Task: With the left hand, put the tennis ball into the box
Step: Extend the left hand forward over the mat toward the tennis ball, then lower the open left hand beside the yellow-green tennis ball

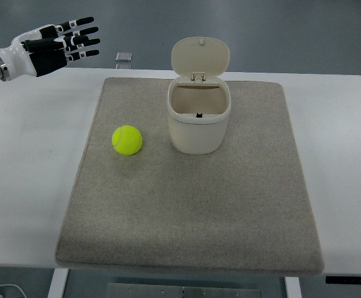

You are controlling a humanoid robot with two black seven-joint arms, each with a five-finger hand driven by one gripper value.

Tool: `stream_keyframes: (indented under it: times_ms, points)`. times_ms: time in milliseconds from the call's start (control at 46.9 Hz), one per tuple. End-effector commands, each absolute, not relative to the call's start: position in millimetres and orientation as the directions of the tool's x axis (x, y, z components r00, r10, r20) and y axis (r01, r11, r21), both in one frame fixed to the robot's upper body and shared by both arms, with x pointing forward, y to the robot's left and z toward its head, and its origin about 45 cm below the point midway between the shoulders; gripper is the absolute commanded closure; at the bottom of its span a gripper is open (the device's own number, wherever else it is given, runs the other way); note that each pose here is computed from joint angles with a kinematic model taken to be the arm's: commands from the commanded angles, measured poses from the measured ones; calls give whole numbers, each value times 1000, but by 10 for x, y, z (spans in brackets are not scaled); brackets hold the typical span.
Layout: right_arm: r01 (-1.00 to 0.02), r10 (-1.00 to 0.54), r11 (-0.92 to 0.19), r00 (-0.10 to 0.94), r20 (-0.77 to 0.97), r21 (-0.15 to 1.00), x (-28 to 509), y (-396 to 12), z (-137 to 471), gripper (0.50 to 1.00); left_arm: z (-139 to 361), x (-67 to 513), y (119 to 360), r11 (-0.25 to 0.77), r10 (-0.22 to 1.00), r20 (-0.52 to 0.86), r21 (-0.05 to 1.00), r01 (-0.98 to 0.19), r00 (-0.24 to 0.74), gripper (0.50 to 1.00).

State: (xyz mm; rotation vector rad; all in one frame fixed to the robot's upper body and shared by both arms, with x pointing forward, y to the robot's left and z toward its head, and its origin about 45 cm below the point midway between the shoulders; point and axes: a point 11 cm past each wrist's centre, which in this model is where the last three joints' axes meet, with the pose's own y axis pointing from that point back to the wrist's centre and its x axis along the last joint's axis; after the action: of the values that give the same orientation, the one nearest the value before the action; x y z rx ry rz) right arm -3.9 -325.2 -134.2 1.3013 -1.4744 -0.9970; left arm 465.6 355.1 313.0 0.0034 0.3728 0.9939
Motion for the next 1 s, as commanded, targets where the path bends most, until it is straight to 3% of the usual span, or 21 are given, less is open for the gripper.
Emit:
stream_keyframes:
  times_ms: [0,128,235,512,981]
  points:
    - [-264,-993,119,-38,113,957,-39,-3251,-1342,562,3125,4645,3545,556,826,-241,207,-805,509,508]
    - [-264,-993,120,-38,114,957,-39,-3253,-1342,562,3069,4621,3468,565,812,-48,315,-763,582,508]
    - [-264,-993,120,-38,114,957,-39,-3253,-1342,560,3144,4627,3399,576,775,76,326,-750,628,508]
    - [-264,-993,120,-38,114,957,-39,-3253,-1342,560,3107,4545,3201,608,648,259,391,-691,716,514]
    - [-264,-993,120,-38,114,957,-39,-3253,-1342,562,2967,4214,2950,637,293,513,524,-565,806,540]
